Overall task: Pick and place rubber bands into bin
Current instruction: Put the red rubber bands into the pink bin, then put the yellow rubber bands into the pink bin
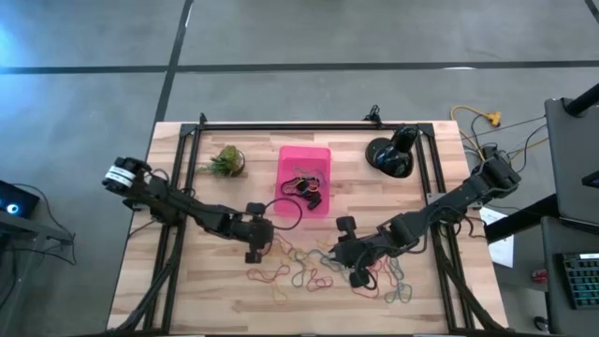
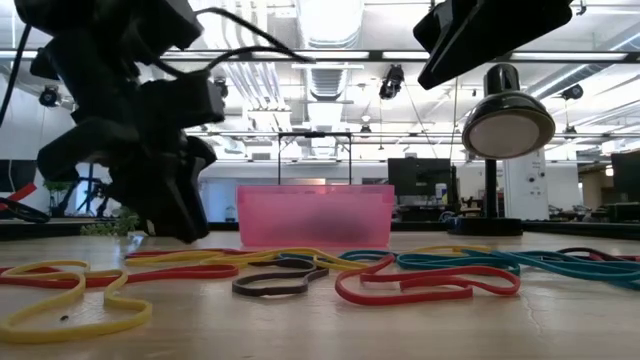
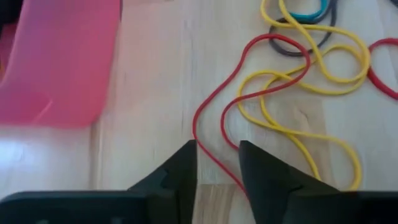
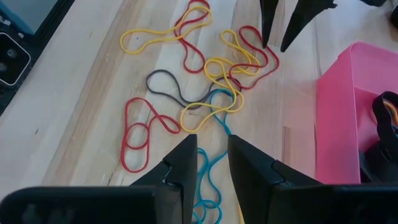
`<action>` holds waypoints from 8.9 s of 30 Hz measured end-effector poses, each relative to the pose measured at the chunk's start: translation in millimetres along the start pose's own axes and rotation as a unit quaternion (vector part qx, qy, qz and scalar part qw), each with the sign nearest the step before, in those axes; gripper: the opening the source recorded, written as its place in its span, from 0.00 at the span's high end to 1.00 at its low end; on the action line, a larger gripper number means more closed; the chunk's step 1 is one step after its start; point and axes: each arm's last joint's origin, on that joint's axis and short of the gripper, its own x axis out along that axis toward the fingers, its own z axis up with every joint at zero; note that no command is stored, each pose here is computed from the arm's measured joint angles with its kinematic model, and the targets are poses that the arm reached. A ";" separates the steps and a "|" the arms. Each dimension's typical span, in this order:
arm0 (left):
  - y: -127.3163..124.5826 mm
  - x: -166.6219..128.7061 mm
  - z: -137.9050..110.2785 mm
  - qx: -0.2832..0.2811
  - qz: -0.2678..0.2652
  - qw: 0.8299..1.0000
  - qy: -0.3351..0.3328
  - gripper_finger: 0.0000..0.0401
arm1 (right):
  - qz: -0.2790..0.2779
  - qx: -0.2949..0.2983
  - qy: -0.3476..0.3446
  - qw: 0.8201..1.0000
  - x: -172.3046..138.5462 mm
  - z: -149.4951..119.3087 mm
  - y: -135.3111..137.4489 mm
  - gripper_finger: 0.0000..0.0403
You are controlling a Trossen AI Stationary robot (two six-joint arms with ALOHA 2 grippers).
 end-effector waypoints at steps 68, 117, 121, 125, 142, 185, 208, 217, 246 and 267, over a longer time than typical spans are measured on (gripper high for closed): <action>-20.4 -29.1 13.8 0.098 0.220 0.970 0.022 1.00 | -0.001 0.004 0.004 1.000 1.1 -2.4 -0.1 0.83; 15.0 -66.3 109.4 0.229 0.396 0.884 -0.097 1.00 | -0.001 0.003 0.006 1.000 1.4 -3.4 -0.2 0.83; 31.5 -62.4 114.3 0.226 0.376 0.893 -0.103 1.00 | -0.001 0.003 0.006 1.000 1.4 -3.5 -0.2 0.83; 50.3 -57.1 114.7 0.216 0.358 0.903 -0.098 1.00 | -0.001 0.003 0.006 1.000 1.4 -3.4 -0.2 0.83; 87.2 -38.4 100.6 0.156 0.268 0.945 -0.108 1.00 | -0.001 0.003 0.006 1.000 1.4 -3.4 -0.2 0.83; 73.0 -33.5 54.6 0.041 0.199 0.977 0.070 0.71 | -0.023 -0.032 -0.040 0.998 59.1 -59.4 -7.9 0.83; 73.1 -62.3 23.5 -0.008 0.200 0.979 0.046 0.71 | -0.004 0.055 0.024 0.998 84.0 -73.1 -42.7 0.65; 74.7 -79.2 7.9 -0.051 0.198 0.979 0.012 0.71 | -0.011 0.058 0.028 0.998 84.2 -73.9 -44.6 0.67; 25.6 -125.3 9.7 0.036 0.122 0.983 -0.136 0.71 | -0.035 0.006 0.042 0.998 81.6 -72.6 -42.2 0.98; 24.7 -126.4 10.2 0.064 0.156 0.973 -0.155 0.71 | -0.181 -0.095 -0.080 0.976 16.6 -15.7 -56.3 0.98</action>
